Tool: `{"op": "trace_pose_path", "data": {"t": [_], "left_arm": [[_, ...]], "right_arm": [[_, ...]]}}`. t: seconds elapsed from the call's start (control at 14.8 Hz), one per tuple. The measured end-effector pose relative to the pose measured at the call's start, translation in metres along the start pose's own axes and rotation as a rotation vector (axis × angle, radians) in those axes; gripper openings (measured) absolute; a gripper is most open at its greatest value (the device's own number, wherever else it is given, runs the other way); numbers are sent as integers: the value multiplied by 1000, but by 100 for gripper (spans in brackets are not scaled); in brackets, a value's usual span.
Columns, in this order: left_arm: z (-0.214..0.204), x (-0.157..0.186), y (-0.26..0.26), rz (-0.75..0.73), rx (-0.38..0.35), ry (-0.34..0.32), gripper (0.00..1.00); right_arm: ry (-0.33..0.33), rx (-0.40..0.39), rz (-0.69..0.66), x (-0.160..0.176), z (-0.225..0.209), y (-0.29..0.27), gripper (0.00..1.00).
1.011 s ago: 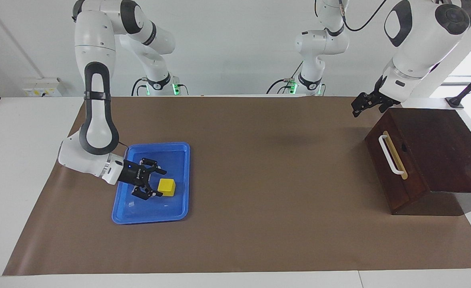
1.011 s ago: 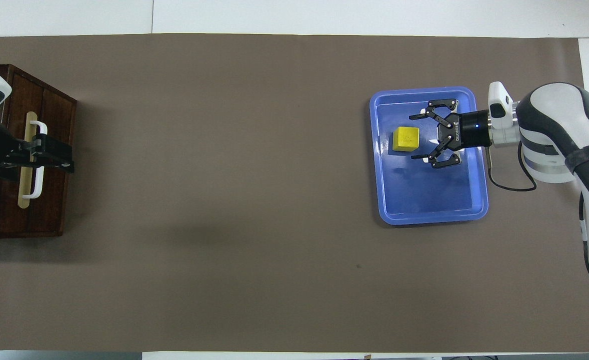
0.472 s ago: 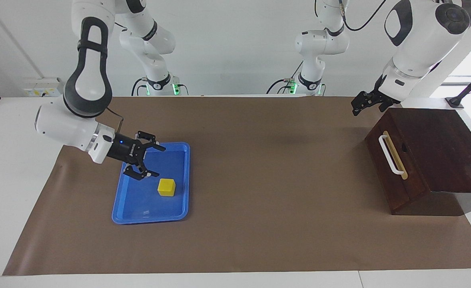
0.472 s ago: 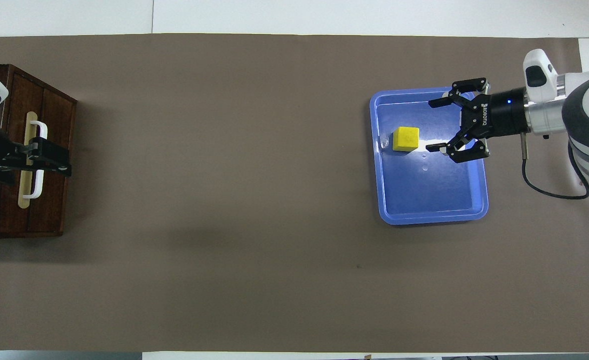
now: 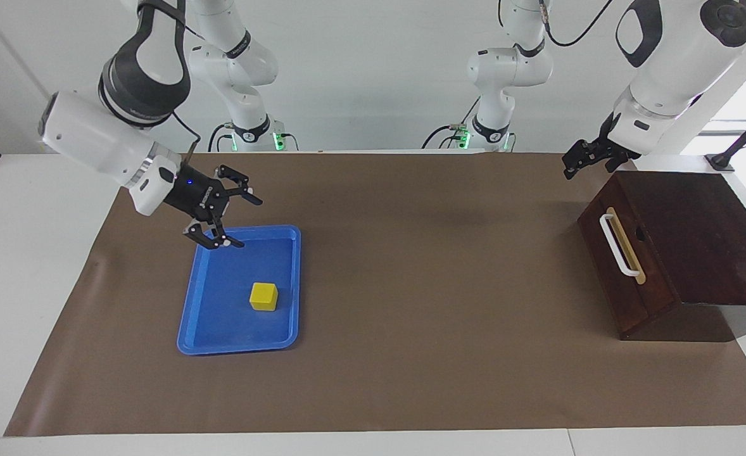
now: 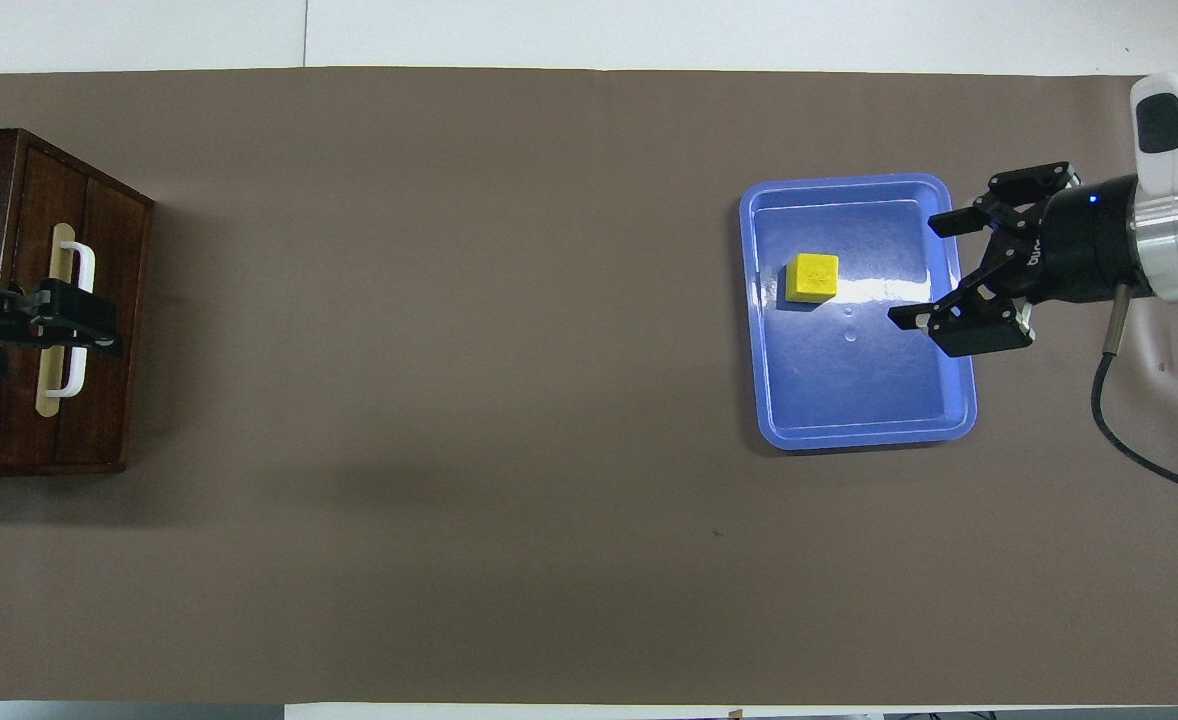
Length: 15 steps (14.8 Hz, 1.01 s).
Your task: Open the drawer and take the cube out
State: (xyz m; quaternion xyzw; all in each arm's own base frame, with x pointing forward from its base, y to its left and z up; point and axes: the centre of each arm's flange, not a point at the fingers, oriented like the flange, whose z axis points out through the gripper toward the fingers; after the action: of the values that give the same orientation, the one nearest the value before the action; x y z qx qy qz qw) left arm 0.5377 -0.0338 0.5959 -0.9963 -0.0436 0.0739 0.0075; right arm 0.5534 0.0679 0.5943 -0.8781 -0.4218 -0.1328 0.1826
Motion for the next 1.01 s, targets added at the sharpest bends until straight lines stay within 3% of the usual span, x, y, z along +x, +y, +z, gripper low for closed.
{"op": "trace_pose_path", "data": {"t": [0.27, 0.54, 0.74, 1.01], "left_arm": [[-3, 1, 0, 90, -2, 22, 100], [-5, 4, 0, 110, -4, 45, 100], [-5, 5, -3, 105, -6, 51, 100], [-5, 6, -8, 95, -7, 51, 100]], "right_arm": [[-176, -68, 335, -13, -19, -31, 100], [-335, -223, 665, -41, -22, -18, 100], [-395, -309, 749, -53, -19, -9, 100], [-422, -309, 791, -71, -9, 9, 100]]}}
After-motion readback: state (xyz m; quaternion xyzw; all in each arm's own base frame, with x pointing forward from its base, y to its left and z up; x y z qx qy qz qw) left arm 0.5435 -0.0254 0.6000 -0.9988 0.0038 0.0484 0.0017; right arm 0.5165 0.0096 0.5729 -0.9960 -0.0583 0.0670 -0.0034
